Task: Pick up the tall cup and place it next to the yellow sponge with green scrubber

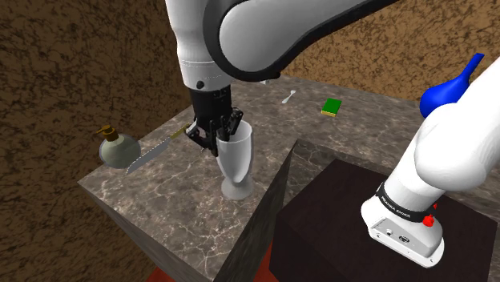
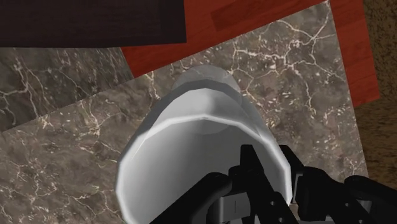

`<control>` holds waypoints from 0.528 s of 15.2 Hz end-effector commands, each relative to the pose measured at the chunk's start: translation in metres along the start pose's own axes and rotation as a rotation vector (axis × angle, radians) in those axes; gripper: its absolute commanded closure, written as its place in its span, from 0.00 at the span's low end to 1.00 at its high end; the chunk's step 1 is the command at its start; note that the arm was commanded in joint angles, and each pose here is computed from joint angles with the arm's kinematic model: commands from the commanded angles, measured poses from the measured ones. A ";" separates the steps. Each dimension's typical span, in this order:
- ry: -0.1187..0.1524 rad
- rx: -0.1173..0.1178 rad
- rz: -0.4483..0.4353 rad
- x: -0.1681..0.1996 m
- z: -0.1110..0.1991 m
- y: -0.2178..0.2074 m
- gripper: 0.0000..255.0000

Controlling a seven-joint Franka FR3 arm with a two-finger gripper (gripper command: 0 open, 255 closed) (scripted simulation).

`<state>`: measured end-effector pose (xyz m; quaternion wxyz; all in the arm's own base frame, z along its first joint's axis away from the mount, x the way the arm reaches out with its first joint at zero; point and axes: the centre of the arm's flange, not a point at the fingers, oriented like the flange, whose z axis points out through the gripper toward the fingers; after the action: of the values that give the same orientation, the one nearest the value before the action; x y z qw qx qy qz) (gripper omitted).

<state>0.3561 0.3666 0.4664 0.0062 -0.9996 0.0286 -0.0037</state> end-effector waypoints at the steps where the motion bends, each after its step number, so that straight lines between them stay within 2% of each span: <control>1: 0.000 0.000 0.000 0.000 -0.011 -0.001 1.00; 8: 0.000 0.000 0.000 0.000 -0.048 -0.002 1.00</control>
<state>0.3555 0.3680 0.5101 0.0063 -0.9996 0.0286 -0.0037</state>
